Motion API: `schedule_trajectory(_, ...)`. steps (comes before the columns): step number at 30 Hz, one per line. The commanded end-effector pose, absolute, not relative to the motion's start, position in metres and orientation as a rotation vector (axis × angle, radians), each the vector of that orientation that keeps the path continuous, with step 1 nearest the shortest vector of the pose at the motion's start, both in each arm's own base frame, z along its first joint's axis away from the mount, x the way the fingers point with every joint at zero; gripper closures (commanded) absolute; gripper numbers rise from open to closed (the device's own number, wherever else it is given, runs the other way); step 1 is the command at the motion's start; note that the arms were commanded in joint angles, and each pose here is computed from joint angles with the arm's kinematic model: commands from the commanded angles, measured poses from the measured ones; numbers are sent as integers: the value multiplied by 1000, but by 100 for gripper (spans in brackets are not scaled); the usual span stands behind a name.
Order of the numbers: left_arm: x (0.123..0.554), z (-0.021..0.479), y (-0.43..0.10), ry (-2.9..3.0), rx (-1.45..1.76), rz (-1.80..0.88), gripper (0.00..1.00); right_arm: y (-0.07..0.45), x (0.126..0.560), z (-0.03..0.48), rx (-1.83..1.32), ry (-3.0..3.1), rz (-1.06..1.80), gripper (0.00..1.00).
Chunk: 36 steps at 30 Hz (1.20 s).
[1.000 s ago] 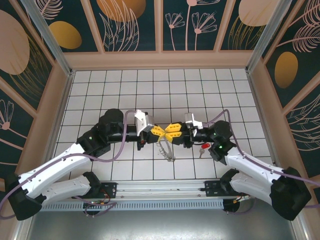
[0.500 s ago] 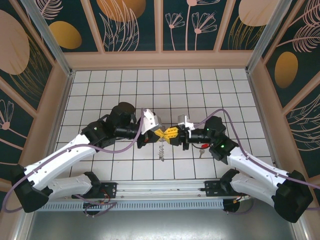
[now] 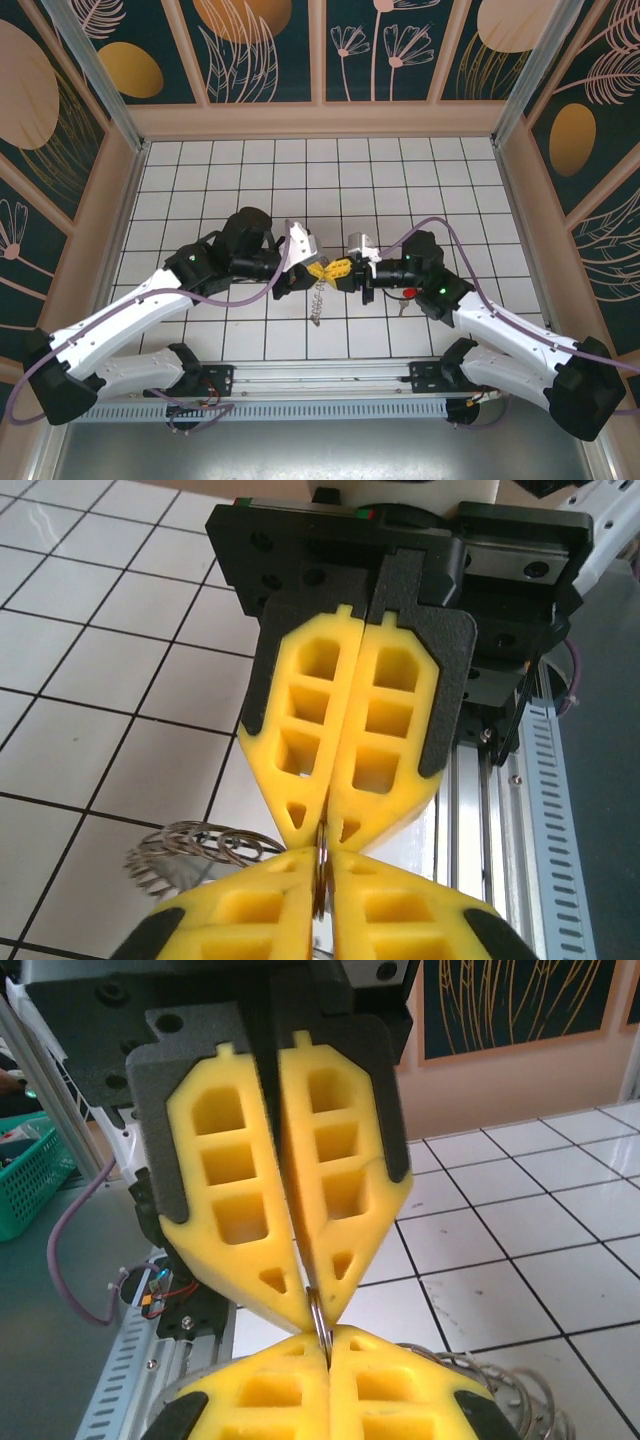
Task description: Put the keys on the keyring
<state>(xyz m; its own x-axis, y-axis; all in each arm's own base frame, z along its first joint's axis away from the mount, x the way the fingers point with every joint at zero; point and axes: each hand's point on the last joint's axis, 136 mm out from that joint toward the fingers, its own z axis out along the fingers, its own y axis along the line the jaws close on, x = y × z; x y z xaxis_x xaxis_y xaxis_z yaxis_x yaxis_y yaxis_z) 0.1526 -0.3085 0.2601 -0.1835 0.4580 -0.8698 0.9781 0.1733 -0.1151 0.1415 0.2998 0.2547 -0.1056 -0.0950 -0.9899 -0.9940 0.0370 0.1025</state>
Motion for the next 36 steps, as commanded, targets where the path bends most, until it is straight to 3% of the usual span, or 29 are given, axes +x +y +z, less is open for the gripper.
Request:
schedule_trajectory(1,136,296,-318,1545,1292,-1088,83,298,132,310,-1155,1136,1248,100)
schedule_trajectory(11,128,320,-306,1403,1125,-1181,75,279,117,341,-1069,958,1412,100)
schedule_trajectory(32,132,333,-315,1330,1121,-1196,75,276,115,336,-1034,938,1495,100)
schedule_trajectory(36,134,329,-319,1345,1135,-1194,97,276,115,336,-1035,936,1493,100)
